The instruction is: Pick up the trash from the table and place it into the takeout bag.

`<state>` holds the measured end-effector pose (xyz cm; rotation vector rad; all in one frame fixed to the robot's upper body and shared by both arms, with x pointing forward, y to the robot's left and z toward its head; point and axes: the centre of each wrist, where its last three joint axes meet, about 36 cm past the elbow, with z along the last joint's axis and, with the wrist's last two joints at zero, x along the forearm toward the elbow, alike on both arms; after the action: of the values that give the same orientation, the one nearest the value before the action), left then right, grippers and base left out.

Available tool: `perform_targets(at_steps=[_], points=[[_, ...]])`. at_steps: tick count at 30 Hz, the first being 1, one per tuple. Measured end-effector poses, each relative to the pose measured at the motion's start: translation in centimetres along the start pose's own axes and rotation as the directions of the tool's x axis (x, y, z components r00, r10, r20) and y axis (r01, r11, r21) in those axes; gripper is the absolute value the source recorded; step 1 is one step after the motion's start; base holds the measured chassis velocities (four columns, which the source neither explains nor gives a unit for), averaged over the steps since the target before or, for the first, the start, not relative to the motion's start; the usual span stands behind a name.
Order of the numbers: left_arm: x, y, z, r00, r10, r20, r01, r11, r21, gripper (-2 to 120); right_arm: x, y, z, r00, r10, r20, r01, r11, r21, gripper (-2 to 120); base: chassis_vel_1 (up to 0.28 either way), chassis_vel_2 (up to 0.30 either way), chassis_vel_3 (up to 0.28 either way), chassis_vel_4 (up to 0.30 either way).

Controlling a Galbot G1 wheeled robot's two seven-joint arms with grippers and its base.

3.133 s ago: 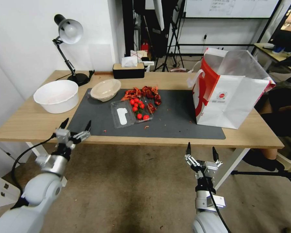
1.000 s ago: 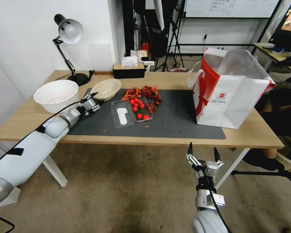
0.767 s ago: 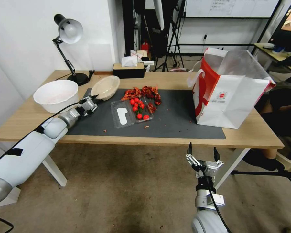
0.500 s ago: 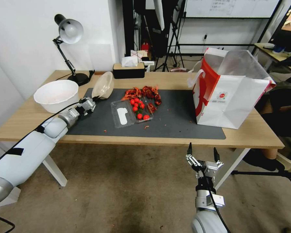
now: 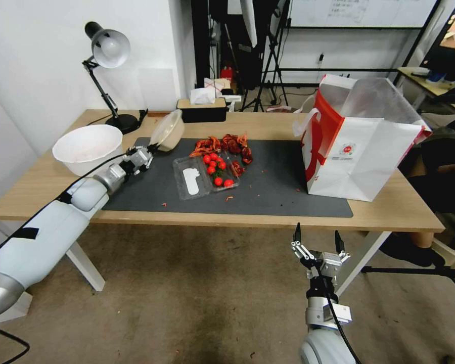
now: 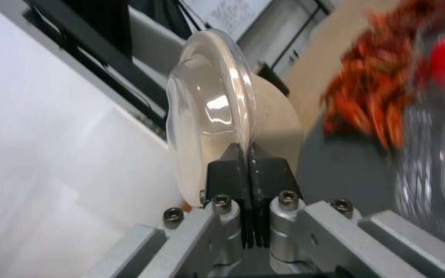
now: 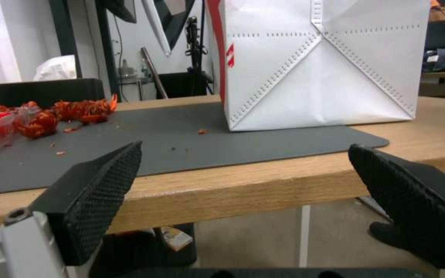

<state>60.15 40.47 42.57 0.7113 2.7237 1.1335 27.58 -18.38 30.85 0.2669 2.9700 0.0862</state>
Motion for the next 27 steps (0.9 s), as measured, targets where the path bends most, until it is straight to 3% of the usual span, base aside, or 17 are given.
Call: perform_targets(at_steps=[2,3,5,11,21,22,27], points=[[-0.8,0.7,-1.9,0.998,-0.015,0.058,0.014,1.000,0.013,0,0.0,0.0,0.0,1.000,0.000,0.001,0.000,1.000,0.001,100,0.000,0.000,0.000,0.000],[-0.8,0.7,-1.9,0.998,-0.015,0.058,0.014,1.000,0.013,0,0.0,0.0,0.0,1.000,0.000,0.001,0.000,1.000,0.001,100,0.000,0.000,0.000,0.000],[-1.8,1.4,-4.2,0.993,-0.022,0.120,0.018,0.999,0.027,0,-0.1,0.0,0.0,1.000,0.001,0.001,-0.001,1.000,0.001,100,0.000,0.000,0.000,0.000],[-3.0,1.7,-7.1,0.983,-0.021,0.183,0.009,0.998,0.069,0,-0.1,-0.1,-0.1,1.000,0.002,0.002,-0.002,1.000,0.003,100,0.000,0.000,0.000,0.000],[-6.1,1.4,-14.0,0.945,0.008,0.327,-0.069,0.983,0.173,0,-0.2,-0.2,-0.1,1.000,0.005,0.004,-0.005,1.000,0.005,100,0.000,0.000,0.000,0.000],[-6.1,1.4,-14.0,0.945,0.008,0.327,-0.069,0.983,0.173,0,-0.2,-0.2,-0.1,1.000,0.005,0.004,-0.005,1.000,0.005,100,0.000,0.000,0.000,0.000],[-8.3,0.9,-18.4,0.920,0.027,0.391,-0.124,0.966,0.226,0,-0.2,-0.2,-0.2,1.000,0.007,0.004,-0.007,1.000,0.005,100,0.000,0.000,0.000,0.000]])
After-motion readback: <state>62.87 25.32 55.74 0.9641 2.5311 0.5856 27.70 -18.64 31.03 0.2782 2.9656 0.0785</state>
